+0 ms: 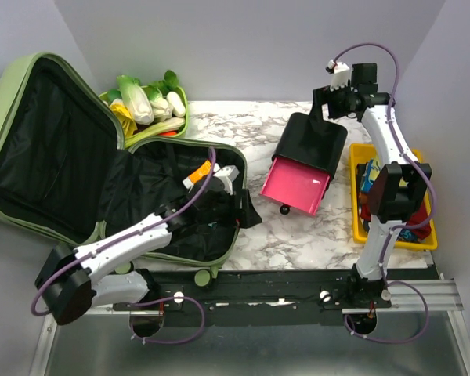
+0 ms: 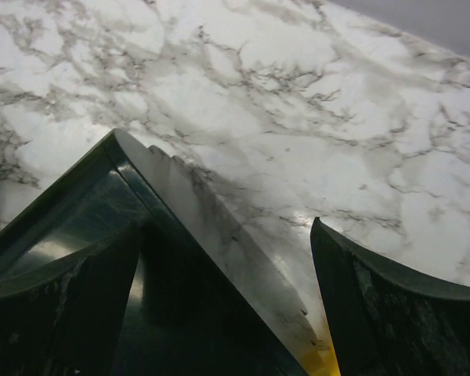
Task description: Open, take out, and arrange the luggage
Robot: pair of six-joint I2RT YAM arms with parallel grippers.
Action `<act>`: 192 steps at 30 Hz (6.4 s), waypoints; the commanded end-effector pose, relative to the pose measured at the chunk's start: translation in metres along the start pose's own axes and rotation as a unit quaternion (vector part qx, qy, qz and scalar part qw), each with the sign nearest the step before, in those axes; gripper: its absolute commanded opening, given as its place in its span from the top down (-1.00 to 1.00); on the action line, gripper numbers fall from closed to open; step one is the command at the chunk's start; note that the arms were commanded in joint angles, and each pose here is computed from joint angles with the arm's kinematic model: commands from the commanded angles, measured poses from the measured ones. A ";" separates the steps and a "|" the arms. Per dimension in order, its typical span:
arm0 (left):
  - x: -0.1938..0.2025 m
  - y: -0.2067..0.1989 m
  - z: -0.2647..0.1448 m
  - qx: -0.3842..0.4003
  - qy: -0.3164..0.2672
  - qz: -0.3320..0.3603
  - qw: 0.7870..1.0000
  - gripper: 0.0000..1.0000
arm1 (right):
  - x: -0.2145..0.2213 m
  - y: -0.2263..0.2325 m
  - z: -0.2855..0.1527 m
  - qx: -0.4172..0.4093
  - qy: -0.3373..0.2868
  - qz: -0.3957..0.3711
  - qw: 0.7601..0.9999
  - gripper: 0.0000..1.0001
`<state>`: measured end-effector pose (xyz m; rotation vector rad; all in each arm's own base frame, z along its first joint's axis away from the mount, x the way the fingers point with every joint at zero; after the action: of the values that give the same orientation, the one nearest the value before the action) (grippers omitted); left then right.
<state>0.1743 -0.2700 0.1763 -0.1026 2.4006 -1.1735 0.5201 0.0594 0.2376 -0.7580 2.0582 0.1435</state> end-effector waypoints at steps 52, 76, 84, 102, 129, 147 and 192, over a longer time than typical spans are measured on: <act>-0.172 0.062 0.009 -0.171 -0.082 0.252 0.949 -0.98 | 0.050 0.024 -0.201 0.330 -0.086 0.220 0.914 -1.00; -0.207 0.144 0.075 -0.215 0.039 0.228 0.949 -0.64 | 0.120 0.114 -0.247 0.266 -0.161 0.219 0.925 -1.00; -0.206 0.160 0.087 -0.235 0.051 0.209 0.948 -0.59 | 0.126 0.118 -0.252 0.269 -0.158 0.215 0.926 -1.00; -0.210 0.167 0.093 -0.255 0.042 0.199 0.945 0.10 | 0.134 0.118 -0.251 0.278 -0.143 0.210 0.926 -1.00; -0.186 -0.048 -0.004 -0.096 -0.254 -0.093 0.958 0.83 | 0.125 0.126 -0.249 0.245 -0.166 0.213 0.931 -1.00; -0.089 -0.119 0.058 -0.084 -0.298 -0.185 0.933 0.78 | 0.127 0.135 -0.243 0.217 -0.172 0.215 0.937 -1.00; -0.101 0.028 -0.110 -0.240 -0.356 -0.092 0.898 -0.97 | 0.093 0.339 -0.214 -0.186 -0.054 -0.061 0.979 -0.89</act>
<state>0.2395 -0.2068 0.2912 -0.7112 1.8899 -0.6664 0.1427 0.1925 0.2582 -0.9876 1.7764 0.6061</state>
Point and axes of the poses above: each gripper's point midway between its finger pads, its own z axis out along the fingers, its own y axis along the line the jaws close on, x = y × z, the point moved 3 cm from there along -z, back along the fingers, and after that the axes turned 15 degrees about -z, right-handed, at the moved point
